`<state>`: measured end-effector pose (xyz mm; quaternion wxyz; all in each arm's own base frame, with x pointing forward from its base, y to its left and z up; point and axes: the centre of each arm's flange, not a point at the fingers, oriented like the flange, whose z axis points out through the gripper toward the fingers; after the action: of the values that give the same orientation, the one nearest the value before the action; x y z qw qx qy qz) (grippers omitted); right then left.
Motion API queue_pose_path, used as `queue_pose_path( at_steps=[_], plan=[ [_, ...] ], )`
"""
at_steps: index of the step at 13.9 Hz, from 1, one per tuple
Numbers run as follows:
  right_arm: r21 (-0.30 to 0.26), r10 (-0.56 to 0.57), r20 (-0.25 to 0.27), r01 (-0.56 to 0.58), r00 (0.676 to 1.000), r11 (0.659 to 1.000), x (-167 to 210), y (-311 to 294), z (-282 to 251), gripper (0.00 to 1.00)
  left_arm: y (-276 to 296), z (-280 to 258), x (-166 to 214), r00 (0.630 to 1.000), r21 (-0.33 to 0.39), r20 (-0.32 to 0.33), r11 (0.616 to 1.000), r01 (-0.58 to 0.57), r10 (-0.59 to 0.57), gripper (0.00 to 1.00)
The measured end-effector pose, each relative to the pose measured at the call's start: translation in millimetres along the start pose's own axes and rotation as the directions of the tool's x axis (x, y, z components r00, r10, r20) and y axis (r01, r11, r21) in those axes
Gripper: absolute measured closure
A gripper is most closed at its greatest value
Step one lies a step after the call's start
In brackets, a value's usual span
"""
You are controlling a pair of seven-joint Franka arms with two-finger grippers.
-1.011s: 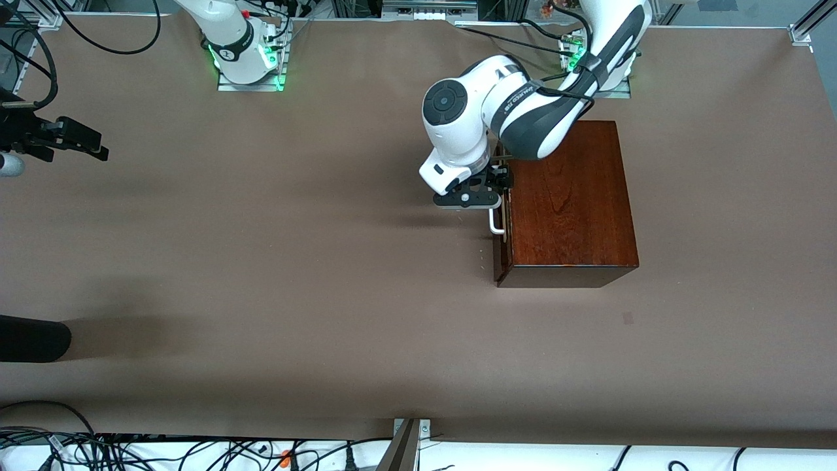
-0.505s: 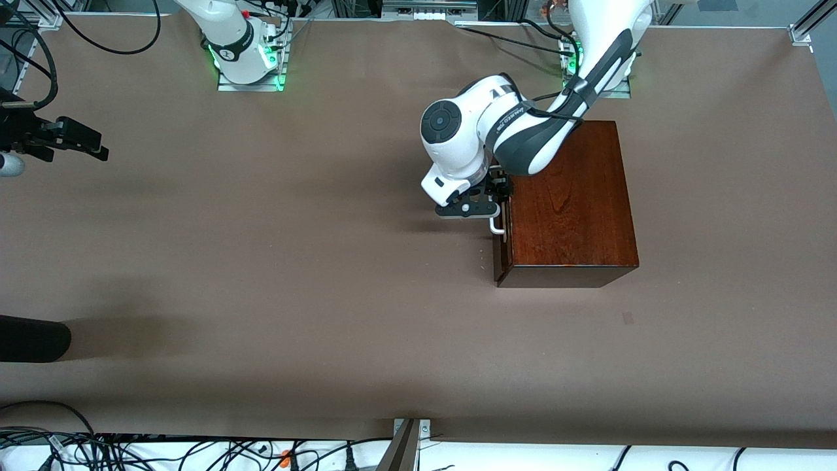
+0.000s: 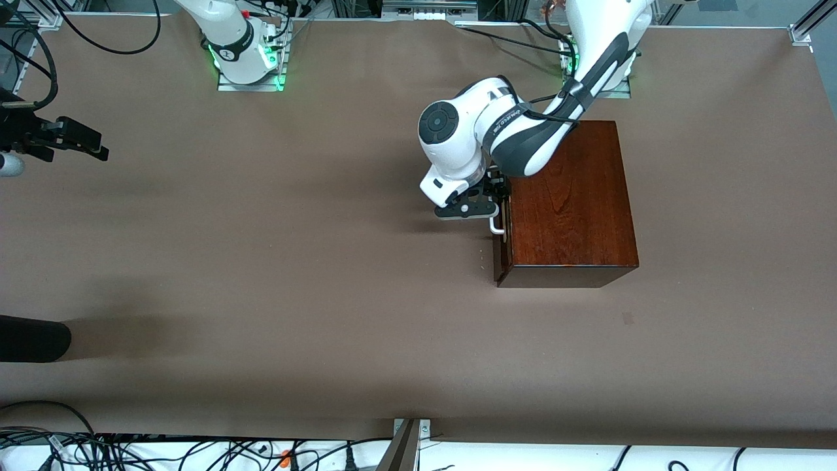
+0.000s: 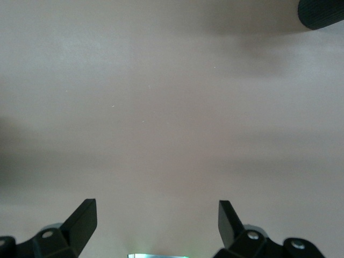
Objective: Open drawer, take yellow block, close drawer
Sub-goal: 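Pull the drawer handle outward with the left gripper to open the drawer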
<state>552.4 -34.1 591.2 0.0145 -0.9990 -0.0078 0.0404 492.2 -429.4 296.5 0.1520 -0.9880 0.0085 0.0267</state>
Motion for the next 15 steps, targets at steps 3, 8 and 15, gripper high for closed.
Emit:
queue_pose_path(
  at_steps=[3, 8, 15],
  plan=[
    [0.0, 0.0, 0.0, 0.0, 1.0, 1.0, 0.0, 0.0, 0.0, 0.0, 8.2, 6.5, -4.9, 1.0, 0.014, -0.004, 1.0, 0.002, -0.002, 0.0],
    [0.0, 0.0, 0.0, 0.0, 1.0, 1.0, 0.0, -0.1, 0.0, 0.0, 15.1, 19.2, -6.7, 1.0, 0.034, -0.01, 0.999, 0.014, -0.013, 0.0],
    [0.0, 0.0, 0.0, 0.0, 1.0, 1.0, 0.0, -0.2, 0.0, 0.0, 31.4, 13.6, -8.1, 0.999, 0.009, -0.022, 0.999, 0.031, -0.03, 0.0]
  ],
)
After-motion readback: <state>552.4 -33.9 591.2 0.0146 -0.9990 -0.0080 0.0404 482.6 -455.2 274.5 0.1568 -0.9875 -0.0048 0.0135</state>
